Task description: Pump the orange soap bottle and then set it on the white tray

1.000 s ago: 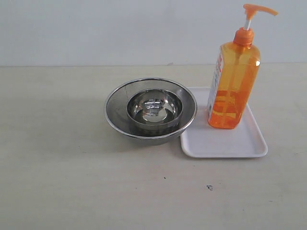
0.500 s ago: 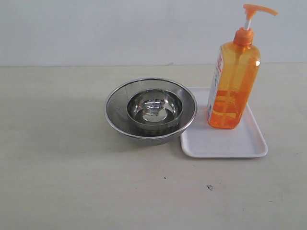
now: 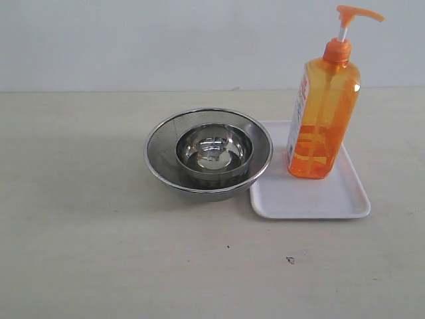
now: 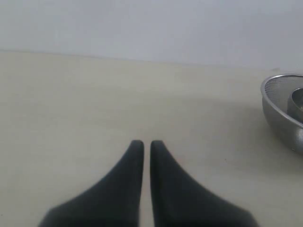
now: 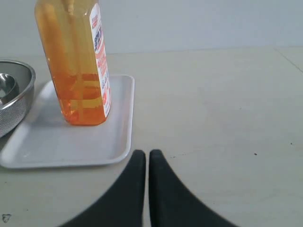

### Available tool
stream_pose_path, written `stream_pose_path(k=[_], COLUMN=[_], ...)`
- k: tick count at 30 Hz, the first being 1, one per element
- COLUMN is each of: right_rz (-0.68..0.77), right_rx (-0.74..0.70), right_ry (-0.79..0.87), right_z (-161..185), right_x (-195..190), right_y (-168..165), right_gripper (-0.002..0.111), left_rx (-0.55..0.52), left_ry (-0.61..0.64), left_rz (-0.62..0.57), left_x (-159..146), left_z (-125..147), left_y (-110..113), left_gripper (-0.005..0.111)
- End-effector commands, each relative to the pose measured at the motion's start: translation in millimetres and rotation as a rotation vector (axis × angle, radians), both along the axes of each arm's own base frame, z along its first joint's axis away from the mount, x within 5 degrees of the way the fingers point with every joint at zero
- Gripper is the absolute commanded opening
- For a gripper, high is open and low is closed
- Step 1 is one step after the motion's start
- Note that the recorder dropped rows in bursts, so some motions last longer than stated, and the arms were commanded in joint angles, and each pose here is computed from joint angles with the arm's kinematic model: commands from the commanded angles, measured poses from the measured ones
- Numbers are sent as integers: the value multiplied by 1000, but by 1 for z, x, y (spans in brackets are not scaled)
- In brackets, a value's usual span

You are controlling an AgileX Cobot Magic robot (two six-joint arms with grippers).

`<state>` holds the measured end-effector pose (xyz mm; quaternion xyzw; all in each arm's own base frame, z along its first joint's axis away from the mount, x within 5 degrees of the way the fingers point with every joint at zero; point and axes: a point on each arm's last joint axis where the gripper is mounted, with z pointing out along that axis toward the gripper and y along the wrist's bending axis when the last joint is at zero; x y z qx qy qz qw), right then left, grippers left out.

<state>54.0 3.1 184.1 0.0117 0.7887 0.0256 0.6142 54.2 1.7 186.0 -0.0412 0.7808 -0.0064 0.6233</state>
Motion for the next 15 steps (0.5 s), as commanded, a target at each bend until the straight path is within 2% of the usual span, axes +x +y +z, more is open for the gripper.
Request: stream_pose_path(k=[1,15], right_rz=[2,1], right_rx=[-5,-6], right_ry=[-11,-15], right_z=[0,0], right_x=[0,0], right_y=[0,0], right_gripper=[0,0], left_rx=[0,0], left_ry=[3,3], left_rz=[6,6], left_x=[0,0], left_z=[-1,-1], left_y=[0,0], left_gripper=[5,5])
